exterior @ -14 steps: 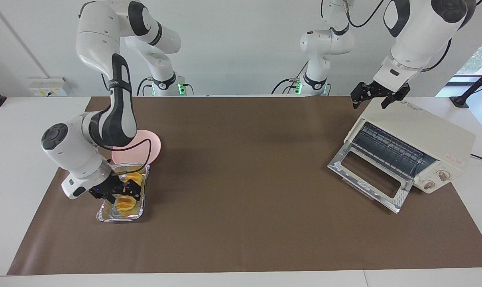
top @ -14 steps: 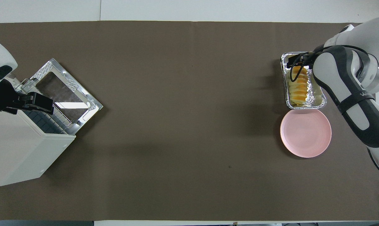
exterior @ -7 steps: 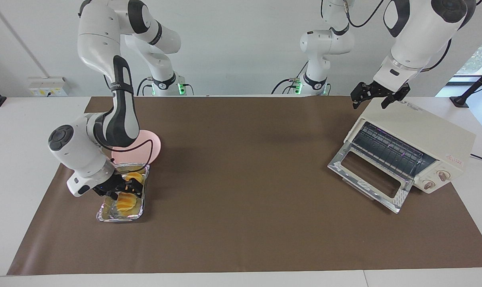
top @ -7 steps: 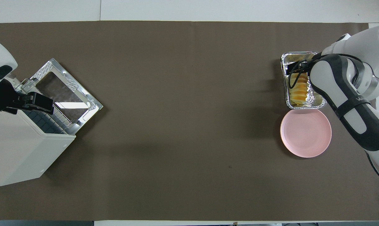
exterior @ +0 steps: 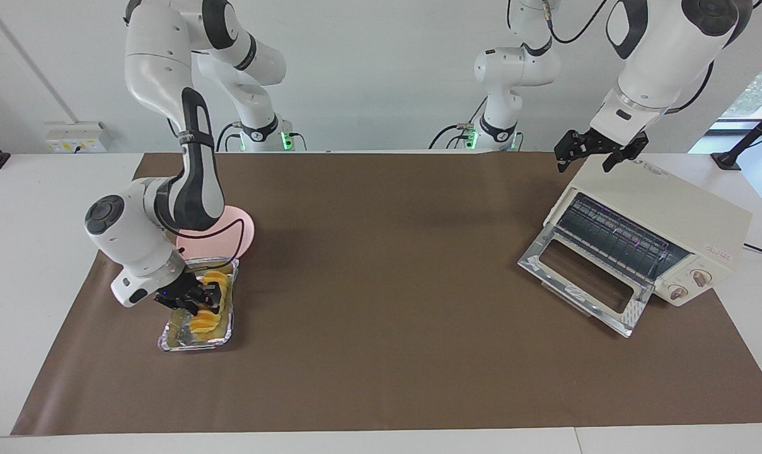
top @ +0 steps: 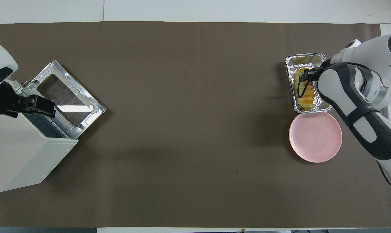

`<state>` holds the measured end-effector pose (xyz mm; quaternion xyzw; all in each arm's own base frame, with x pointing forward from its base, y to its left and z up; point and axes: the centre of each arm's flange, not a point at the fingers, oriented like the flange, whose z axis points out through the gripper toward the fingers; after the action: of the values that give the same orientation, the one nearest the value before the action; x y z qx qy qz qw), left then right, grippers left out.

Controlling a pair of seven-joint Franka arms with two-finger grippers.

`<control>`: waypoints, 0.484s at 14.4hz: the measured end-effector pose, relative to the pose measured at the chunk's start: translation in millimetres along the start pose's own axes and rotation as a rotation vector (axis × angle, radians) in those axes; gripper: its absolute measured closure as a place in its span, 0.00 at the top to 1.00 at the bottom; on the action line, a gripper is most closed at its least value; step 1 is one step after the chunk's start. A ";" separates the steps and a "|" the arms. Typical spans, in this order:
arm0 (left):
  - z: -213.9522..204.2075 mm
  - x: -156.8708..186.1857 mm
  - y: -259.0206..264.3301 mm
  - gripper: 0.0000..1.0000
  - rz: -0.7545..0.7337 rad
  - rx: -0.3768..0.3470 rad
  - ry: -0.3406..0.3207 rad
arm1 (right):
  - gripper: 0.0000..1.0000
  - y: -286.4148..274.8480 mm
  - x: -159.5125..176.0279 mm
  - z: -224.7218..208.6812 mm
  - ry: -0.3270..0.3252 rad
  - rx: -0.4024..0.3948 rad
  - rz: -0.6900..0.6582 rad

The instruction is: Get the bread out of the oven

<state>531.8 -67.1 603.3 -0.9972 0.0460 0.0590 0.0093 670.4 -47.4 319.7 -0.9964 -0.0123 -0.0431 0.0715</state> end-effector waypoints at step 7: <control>-4.9 5.7 -1.2 1.00 -0.002 -0.002 0.054 | 0.06 -10.4 9.3 -55.7 -0.028 0.011 -0.036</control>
<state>538.2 -66.6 607.5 -0.9985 0.0450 0.0320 0.0071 674.7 -44.9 376.8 -0.9961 -0.0315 -0.0304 0.0760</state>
